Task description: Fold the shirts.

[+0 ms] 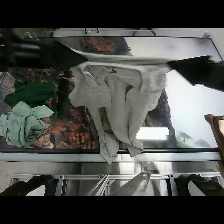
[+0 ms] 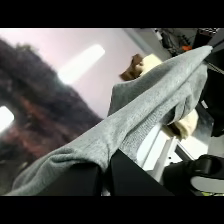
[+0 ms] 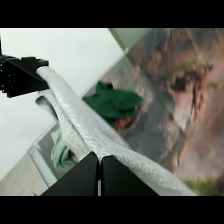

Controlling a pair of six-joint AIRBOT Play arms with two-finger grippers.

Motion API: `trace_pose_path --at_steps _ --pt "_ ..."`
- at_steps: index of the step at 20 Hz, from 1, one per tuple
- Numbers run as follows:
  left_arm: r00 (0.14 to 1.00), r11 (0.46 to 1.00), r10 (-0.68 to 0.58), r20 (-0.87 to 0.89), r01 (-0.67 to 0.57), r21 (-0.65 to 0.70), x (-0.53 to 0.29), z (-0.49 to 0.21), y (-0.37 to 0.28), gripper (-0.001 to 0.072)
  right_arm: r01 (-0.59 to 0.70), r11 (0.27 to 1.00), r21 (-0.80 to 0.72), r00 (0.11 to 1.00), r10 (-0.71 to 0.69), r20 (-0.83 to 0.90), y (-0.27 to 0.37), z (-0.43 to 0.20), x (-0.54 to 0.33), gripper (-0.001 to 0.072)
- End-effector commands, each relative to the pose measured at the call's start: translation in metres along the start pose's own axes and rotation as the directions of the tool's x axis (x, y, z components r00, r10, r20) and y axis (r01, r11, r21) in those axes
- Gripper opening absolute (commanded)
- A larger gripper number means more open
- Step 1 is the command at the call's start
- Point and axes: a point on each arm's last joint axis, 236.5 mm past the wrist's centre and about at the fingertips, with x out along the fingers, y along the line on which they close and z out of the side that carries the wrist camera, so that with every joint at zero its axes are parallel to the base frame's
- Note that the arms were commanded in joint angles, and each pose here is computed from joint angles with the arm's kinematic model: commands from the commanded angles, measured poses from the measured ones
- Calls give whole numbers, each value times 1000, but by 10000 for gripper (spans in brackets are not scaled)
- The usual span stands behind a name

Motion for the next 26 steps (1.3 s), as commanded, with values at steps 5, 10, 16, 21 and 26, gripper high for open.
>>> trace_pose_path --at_steps 5,10,16,21,26 --pt "990 959 23 -138 -61 -277 73 -54 186 265 240 925 296 957 -174 -232 -208 -95 83 512" --pt "980 901 -41 -192 -47 -431 40 -71 231 720 216 871 442 931 -48 -361 -213 -124 21 339" --pt "956 854 41 -292 -185 -486 55 -126 267 720 396 726 563 817 2 -577 -185 -270 -13 390" --pt "940 842 86 -330 -246 -481 100 -158 268 718 471 732 492 733 -15 -680 -165 -342 5 533" --pt "874 872 169 -457 -348 -344 120 -186 268 710 445 756 480 730 4 -683 -144 -357 40 514"
